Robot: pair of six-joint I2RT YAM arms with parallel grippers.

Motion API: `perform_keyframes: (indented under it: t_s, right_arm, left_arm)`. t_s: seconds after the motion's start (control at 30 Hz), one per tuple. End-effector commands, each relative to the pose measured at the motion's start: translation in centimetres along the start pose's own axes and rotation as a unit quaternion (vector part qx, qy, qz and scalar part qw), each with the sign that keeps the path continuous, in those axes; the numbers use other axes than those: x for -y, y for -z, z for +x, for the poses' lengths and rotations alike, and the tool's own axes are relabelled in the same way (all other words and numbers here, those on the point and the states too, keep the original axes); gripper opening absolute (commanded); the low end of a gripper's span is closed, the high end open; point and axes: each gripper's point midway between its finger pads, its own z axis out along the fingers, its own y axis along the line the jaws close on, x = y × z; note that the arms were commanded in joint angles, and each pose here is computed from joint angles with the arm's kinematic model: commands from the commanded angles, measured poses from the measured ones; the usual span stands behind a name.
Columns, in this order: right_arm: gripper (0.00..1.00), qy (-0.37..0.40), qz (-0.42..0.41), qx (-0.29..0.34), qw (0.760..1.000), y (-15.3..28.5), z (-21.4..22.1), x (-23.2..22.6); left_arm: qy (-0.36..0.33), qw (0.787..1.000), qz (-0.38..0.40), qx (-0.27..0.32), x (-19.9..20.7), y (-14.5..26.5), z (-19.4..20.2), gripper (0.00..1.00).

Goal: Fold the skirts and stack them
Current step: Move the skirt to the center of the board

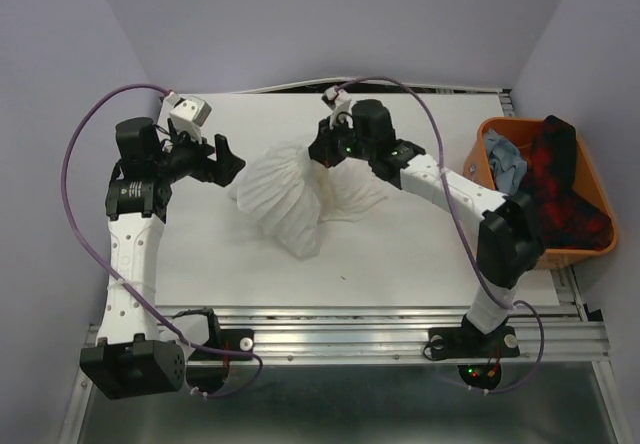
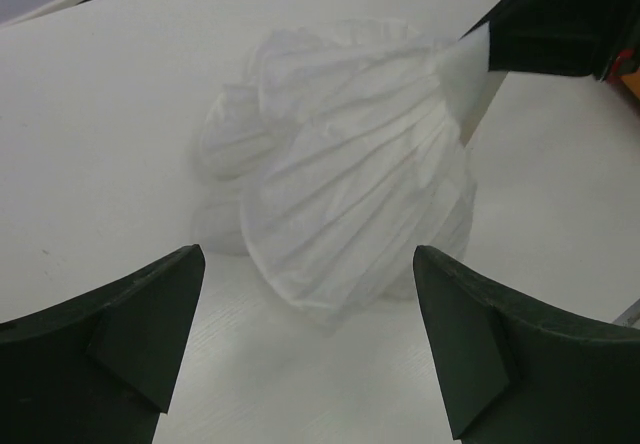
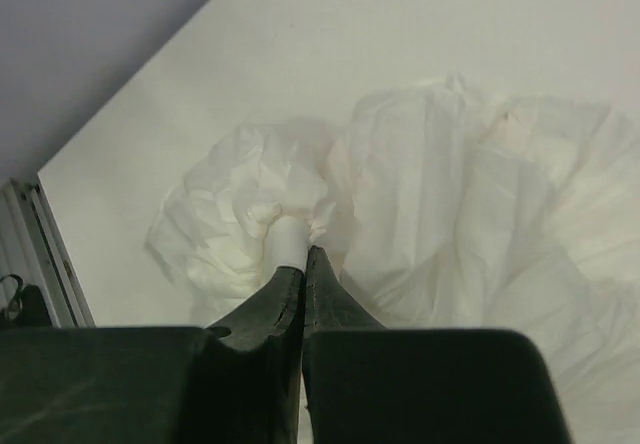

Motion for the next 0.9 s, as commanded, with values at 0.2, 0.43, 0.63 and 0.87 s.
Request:
perform_keyframes:
  t_s: [0.2,0.43,0.63,0.87]
  right_arm:
    - [0.32,0.012,-0.091,-0.089,0.992,-8.8,11.2,-4.0]
    - [0.74,0.085,-0.059,-0.033,0.994,-9.9,4.7,-4.3]
    - [0.89,0.126,0.03,-0.078,0.988,-3.7,5.9,-0.8]
    - [0.74,0.017,0.035,-0.136,0.99,4.4,10.5,2.6]
  left_arm:
    - [0.005,0.998,-0.009,-0.059,-2.0,0.0,5.2,0.92]
    - [-0.001,0.996,-0.011,-0.087,-2.9,0.5,6.6,0.91]
    - [-0.048,0.993,0.011,-0.11,-2.9,-0.5,7.6,0.91]
    - [-0.168,0.974,0.052,-0.143,-0.9,-3.8,8.1,0.9]
